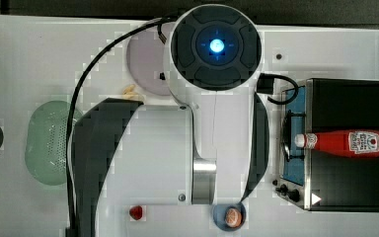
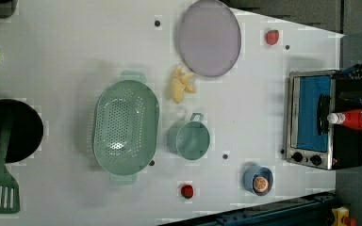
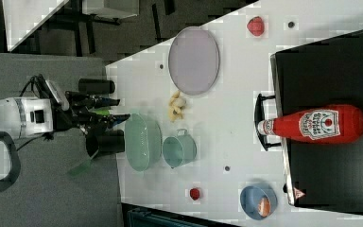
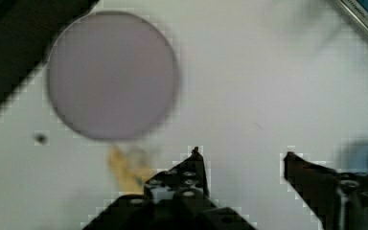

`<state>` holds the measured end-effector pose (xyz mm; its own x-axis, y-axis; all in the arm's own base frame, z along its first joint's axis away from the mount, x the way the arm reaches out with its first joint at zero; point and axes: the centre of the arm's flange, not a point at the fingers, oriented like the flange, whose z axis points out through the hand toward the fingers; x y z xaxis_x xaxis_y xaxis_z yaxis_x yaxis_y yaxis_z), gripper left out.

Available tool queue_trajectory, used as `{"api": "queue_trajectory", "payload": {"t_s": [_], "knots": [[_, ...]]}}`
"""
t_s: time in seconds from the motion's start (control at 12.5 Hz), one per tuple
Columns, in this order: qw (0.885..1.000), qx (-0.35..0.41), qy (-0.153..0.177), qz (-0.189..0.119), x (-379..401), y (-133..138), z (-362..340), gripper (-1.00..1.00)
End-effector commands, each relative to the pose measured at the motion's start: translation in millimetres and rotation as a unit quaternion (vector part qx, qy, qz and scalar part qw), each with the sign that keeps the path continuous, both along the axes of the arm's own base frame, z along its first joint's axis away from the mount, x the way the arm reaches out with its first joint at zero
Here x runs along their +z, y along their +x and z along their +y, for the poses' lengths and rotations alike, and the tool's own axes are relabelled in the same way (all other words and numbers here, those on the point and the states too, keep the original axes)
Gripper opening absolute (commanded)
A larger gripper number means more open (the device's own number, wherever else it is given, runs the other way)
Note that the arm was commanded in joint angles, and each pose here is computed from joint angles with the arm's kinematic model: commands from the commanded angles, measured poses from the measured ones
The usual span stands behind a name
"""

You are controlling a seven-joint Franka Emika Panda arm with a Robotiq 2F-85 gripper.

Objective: Pick Ketchup from oven and place it on table.

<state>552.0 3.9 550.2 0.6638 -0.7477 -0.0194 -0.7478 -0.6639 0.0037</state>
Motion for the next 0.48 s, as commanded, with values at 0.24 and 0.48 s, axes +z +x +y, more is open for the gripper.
{"api": "queue_trajectory", "payload": {"t_s": [0.24, 0.48], "knots": [[1.000, -0.014, -0.004, 0.007, 82.1, -130.9, -26.8, 1.00], [0.999, -0.039, 0.004, 0.009, 79.8, -131.4, -52.7, 1.00]]}}
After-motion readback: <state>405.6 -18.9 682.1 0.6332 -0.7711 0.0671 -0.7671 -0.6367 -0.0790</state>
